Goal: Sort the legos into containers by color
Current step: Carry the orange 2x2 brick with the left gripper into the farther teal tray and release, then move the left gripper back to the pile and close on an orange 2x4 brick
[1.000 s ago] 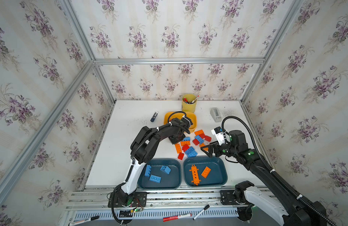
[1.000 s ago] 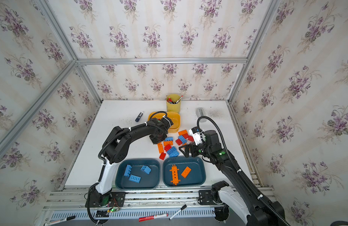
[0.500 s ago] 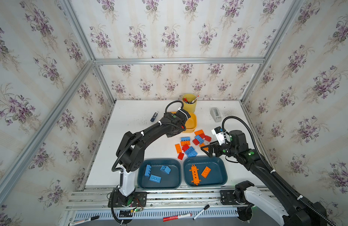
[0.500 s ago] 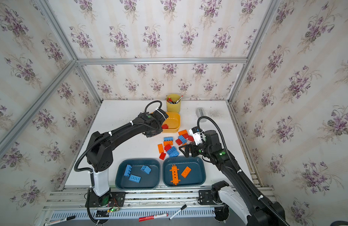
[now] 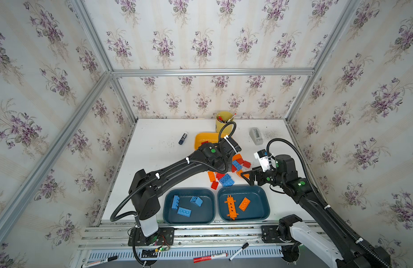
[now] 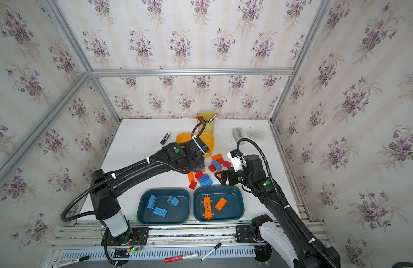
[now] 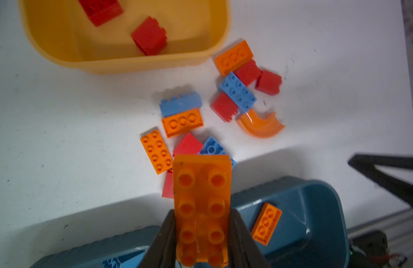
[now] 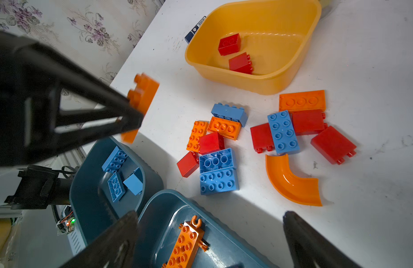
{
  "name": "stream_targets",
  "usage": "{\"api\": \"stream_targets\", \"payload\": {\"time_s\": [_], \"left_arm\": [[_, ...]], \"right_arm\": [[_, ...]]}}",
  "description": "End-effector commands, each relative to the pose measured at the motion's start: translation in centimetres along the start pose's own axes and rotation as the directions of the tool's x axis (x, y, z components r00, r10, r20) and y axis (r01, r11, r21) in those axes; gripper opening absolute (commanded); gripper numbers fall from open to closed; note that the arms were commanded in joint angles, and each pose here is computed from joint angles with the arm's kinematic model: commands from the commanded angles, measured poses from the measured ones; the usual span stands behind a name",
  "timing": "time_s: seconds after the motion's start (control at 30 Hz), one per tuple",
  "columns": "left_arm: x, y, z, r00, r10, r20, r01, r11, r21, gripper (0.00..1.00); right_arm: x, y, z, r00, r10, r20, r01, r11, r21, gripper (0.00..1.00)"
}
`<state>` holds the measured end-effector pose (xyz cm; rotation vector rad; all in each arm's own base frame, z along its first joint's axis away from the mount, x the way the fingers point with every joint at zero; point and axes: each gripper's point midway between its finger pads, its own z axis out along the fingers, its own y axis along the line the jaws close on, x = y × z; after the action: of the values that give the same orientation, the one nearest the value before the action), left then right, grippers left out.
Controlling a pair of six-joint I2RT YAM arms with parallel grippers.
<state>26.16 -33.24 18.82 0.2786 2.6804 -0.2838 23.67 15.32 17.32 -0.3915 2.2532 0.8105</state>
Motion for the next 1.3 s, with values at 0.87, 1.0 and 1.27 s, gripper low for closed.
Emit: {"api": "stream_targets", "payload": {"time_s": [0.87, 1.0, 1.27], "left_arm": [[10.6, -7.5, 0.6, 0.956, 0.267, -0.121, -0.201, 0.897, 0.393, 0.66], [8.8, -3.7, 0.7, 0.964, 0.244, -0.110, -0.197, 0.925, 0.325, 0.69], [4.1, 4.5, 3.9, 0.992, 0.043, -0.122, -0.030, 0.994, 0.105, 0.68]], "right_arm": [[0.3, -0.8, -1.6, 1.000, 0.005, 0.027, -0.007, 0.998, 0.069, 1.00], [0.2, -0.5, -1.4, 1.000, 0.007, 0.024, -0.008, 0.999, 0.051, 1.00], [-0.3, -0.3, -0.9, 1.000, 0.012, 0.020, -0.013, 1.000, 0.022, 1.00]]}}
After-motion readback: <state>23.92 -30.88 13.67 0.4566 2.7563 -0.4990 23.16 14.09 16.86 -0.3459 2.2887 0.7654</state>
